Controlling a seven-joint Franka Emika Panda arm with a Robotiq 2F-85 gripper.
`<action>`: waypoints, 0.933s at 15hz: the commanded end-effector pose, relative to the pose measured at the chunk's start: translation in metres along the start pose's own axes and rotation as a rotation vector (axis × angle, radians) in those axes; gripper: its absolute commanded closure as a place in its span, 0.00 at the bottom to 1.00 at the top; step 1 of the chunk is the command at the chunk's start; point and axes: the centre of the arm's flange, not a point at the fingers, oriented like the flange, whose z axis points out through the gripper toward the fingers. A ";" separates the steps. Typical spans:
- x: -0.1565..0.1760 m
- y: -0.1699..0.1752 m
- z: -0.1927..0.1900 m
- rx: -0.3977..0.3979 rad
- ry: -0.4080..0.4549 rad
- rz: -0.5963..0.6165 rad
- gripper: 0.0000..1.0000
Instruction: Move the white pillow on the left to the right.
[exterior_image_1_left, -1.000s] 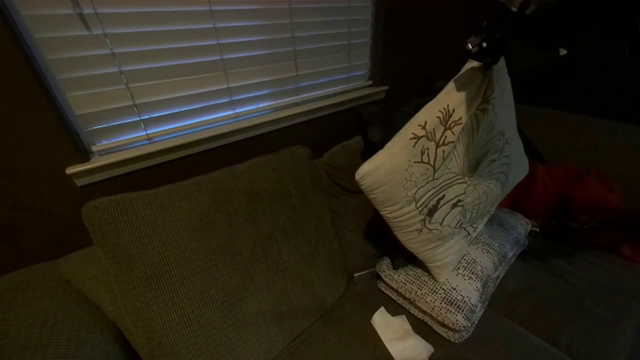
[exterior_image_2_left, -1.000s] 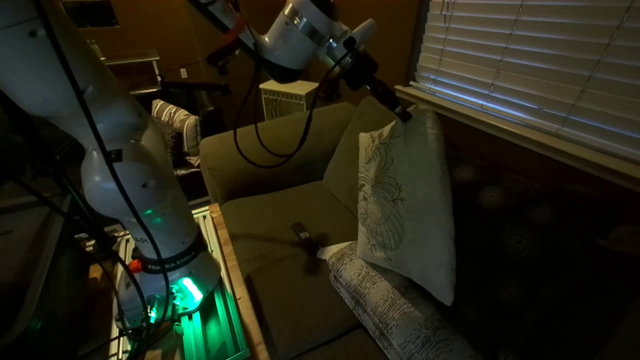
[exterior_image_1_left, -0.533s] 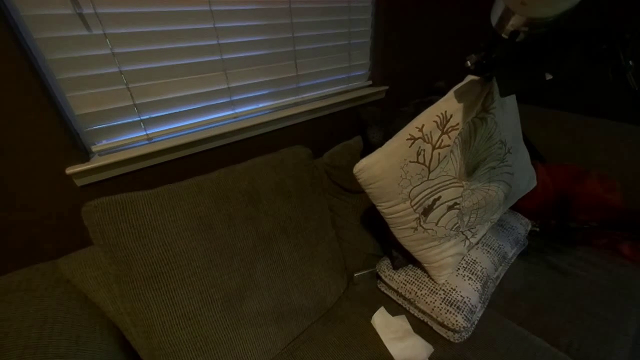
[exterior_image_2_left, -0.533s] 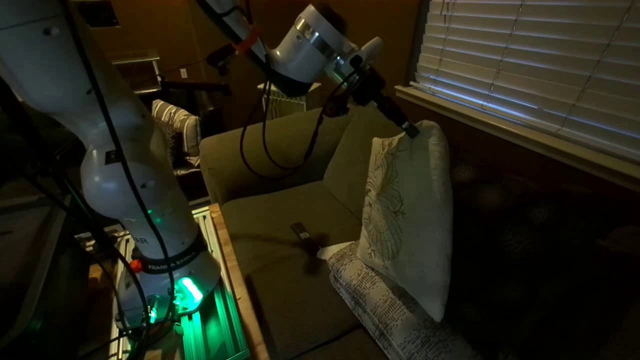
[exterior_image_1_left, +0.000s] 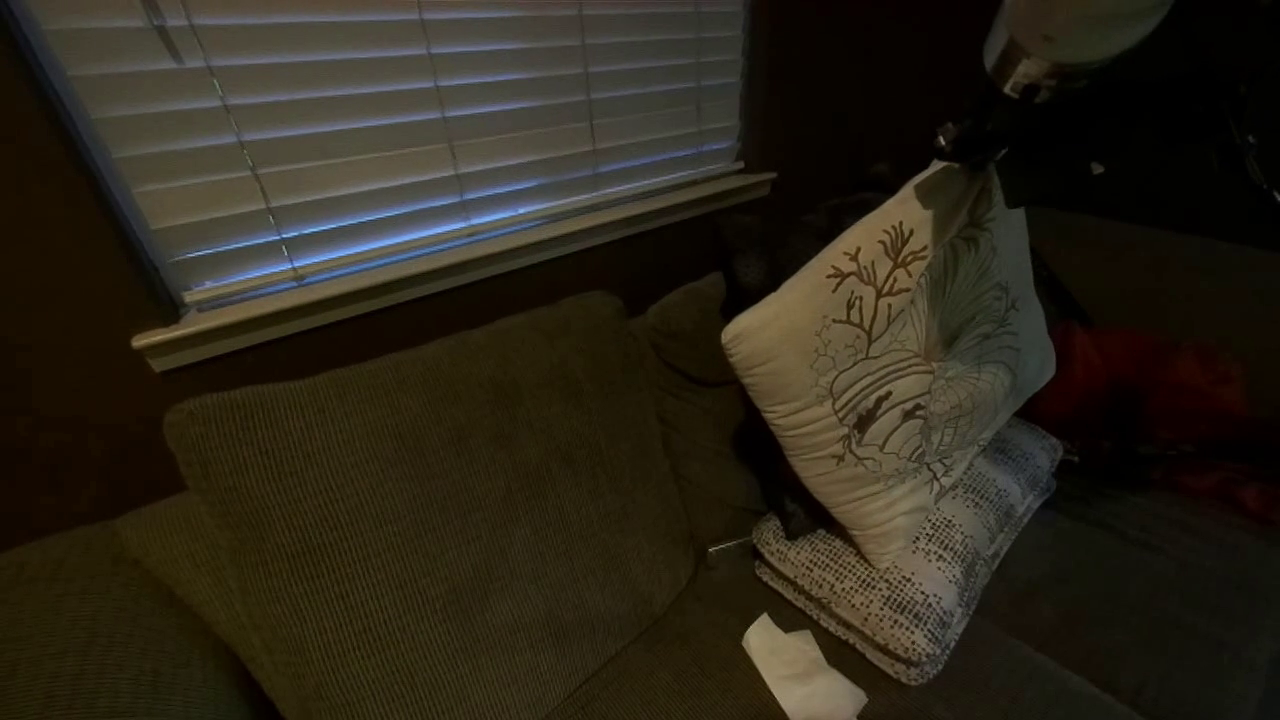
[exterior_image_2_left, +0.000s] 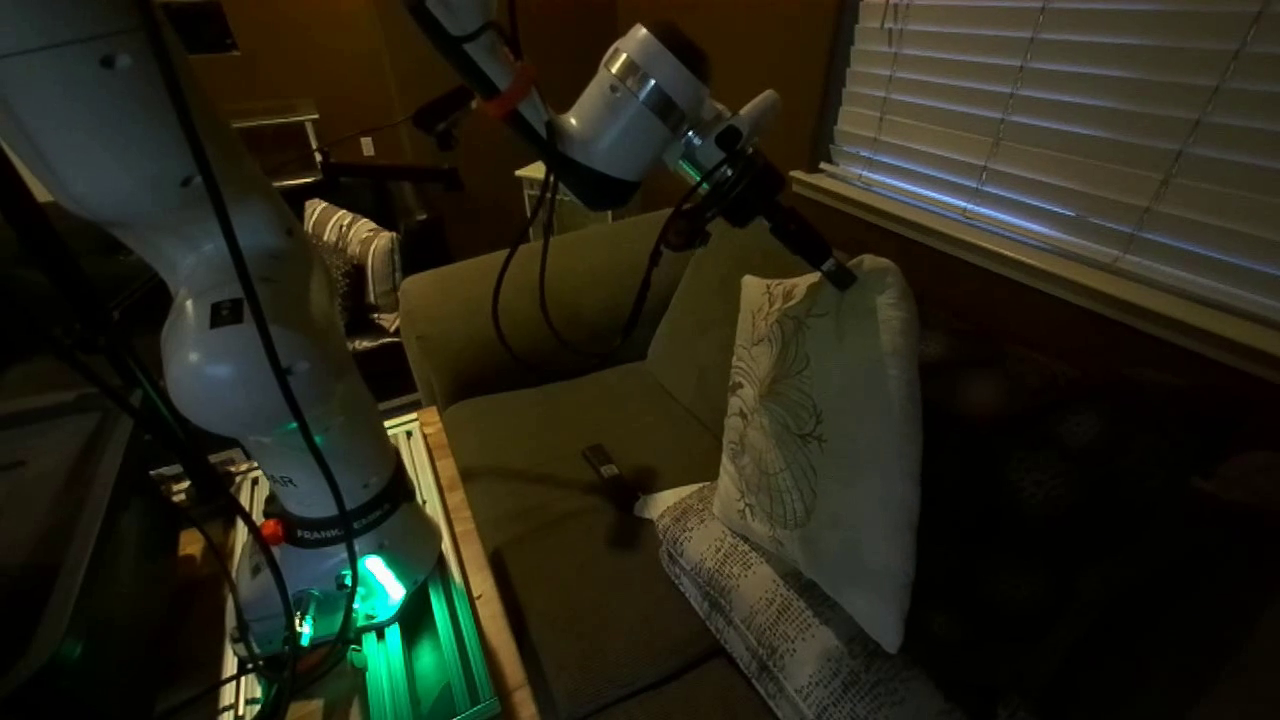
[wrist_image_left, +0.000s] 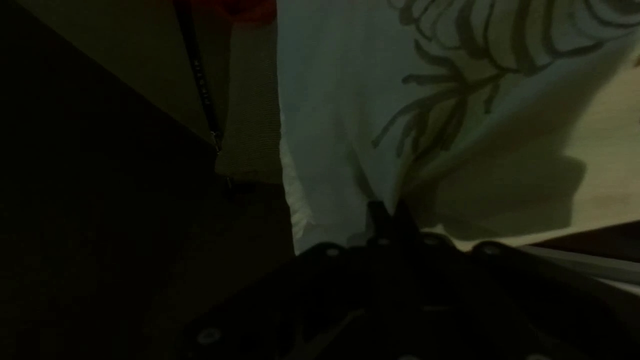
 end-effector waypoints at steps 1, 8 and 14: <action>-0.003 0.002 0.015 0.019 0.025 -0.031 0.99; -0.013 0.019 0.042 0.010 0.010 -0.088 0.99; -0.010 0.016 0.041 -0.009 0.000 -0.071 0.96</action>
